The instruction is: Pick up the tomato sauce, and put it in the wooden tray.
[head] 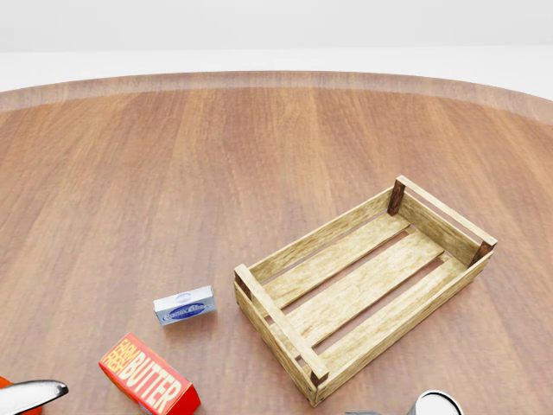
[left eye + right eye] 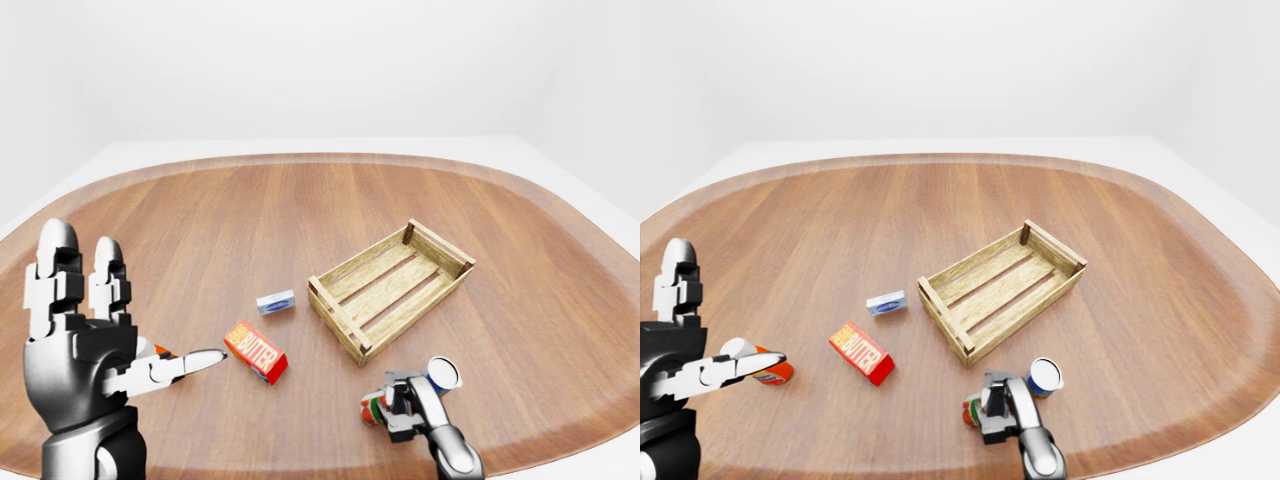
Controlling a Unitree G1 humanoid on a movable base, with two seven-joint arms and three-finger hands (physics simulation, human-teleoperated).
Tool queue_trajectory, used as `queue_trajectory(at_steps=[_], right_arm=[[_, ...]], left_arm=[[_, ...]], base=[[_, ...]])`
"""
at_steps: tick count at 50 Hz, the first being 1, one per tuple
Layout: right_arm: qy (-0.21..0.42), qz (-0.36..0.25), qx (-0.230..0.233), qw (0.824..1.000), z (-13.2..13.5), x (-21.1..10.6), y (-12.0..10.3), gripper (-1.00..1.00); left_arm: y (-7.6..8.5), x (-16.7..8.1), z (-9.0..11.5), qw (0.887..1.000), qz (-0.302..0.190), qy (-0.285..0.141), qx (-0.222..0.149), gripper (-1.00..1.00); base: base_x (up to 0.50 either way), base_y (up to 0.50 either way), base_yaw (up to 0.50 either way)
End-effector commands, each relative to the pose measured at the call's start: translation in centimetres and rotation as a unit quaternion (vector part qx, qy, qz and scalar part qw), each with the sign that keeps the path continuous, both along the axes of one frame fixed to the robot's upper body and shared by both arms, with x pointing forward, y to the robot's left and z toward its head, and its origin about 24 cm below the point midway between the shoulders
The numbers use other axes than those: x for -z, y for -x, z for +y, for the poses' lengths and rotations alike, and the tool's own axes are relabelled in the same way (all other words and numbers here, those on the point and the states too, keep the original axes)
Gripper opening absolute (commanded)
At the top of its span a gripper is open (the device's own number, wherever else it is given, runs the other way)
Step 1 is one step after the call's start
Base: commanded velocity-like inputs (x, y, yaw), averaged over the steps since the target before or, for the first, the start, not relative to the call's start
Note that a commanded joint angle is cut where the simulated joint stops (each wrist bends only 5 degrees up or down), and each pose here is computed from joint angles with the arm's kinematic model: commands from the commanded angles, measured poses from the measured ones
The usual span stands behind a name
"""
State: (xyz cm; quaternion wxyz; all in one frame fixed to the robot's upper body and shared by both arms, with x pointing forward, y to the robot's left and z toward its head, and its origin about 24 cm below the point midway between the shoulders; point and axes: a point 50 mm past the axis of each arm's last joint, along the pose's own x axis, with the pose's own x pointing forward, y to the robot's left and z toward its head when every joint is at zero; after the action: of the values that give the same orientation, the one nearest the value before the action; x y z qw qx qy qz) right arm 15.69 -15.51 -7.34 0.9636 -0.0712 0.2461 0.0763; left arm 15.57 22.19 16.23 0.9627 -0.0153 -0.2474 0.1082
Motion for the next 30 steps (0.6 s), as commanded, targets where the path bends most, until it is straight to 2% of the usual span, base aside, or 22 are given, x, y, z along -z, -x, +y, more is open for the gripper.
queue_trajectory(at_steps=[1, 30], right_arm=[[-0.026, -0.066, -0.013, 0.997, -0.1, -3.6, 0.9, -1.0], [-0.056, -0.121, -0.031, 0.991, 0.1, -7.4, 2.8, -1.0]], left_arm=[[-0.1, 0.1, -0.1, 1.0, 0.002, 0.0, 0.001, 1.0], [-0.3, 0.2, 0.0, 1.0, 0.004, 0.001, 0.001, 1.0]], base=[[0.0, 0.0, 0.0], [0.0, 0.0, 0.0]])
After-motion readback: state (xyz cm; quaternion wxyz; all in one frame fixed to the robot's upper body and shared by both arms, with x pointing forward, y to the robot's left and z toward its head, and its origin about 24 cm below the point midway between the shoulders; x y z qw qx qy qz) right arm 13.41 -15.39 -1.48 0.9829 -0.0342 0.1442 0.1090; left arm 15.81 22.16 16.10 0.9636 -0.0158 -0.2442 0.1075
